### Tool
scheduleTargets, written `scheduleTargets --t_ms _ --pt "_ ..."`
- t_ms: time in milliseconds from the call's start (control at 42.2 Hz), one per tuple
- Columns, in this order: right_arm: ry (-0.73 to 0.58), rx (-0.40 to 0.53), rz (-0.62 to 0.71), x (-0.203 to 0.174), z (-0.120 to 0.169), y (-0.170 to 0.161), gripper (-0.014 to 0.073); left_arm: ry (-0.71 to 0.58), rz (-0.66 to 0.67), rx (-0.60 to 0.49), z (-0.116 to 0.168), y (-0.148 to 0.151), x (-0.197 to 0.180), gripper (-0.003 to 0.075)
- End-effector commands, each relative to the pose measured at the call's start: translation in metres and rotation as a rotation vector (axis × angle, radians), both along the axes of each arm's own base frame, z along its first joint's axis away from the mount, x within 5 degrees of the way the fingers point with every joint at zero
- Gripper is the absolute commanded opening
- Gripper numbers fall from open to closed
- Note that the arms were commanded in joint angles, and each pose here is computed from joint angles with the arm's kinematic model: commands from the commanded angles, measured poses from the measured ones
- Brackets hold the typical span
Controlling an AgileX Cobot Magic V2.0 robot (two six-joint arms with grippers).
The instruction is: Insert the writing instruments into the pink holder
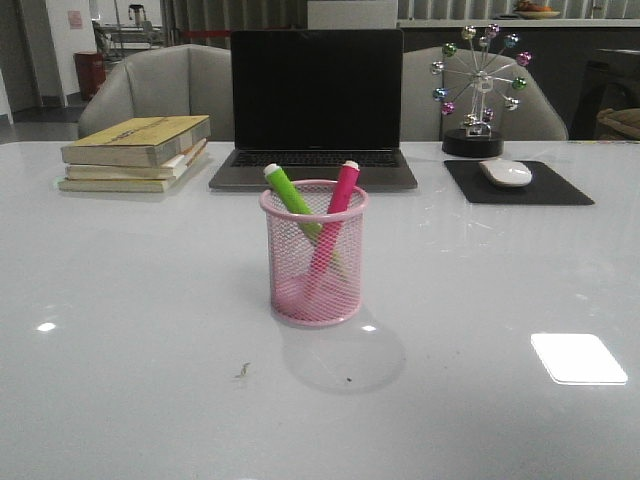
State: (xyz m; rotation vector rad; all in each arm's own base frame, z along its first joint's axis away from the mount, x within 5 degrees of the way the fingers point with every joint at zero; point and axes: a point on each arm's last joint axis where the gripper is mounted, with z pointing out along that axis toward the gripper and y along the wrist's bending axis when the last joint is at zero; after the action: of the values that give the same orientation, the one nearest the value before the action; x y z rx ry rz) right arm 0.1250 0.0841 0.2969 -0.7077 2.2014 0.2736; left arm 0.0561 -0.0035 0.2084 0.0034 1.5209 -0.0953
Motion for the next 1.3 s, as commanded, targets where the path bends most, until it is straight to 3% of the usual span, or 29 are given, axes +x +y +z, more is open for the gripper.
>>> scheduleTargets --t_ms 0,854,996,1115,1281 --pt "-0.084 0.041 0.008 0.003 0.014 0.002 0.0057 -0.121 -0.008 -0.014 0.009 0.000 -0.003 0.0091" --pt "-0.107 0.062 0.007 -0.003 0.017 -0.002 0.0057 -0.111 -0.008 -0.013 0.009 0.000 -0.003 0.0091" --pt "-0.176 0.100 -0.123 -0.009 0.018 -0.026 0.0057 -0.111 -0.008 -0.013 0.009 0.000 -0.003 0.0091" --pt "-0.323 0.164 -0.282 -0.019 0.011 -0.051 0.0057 -0.111 -0.008 -0.013 0.009 0.000 -0.003 0.0091" --pt "-0.492 0.250 -0.468 -0.047 -0.019 -0.074 0.0057 -0.111 -0.008 -0.013 0.009 0.000 -0.003 0.0091"
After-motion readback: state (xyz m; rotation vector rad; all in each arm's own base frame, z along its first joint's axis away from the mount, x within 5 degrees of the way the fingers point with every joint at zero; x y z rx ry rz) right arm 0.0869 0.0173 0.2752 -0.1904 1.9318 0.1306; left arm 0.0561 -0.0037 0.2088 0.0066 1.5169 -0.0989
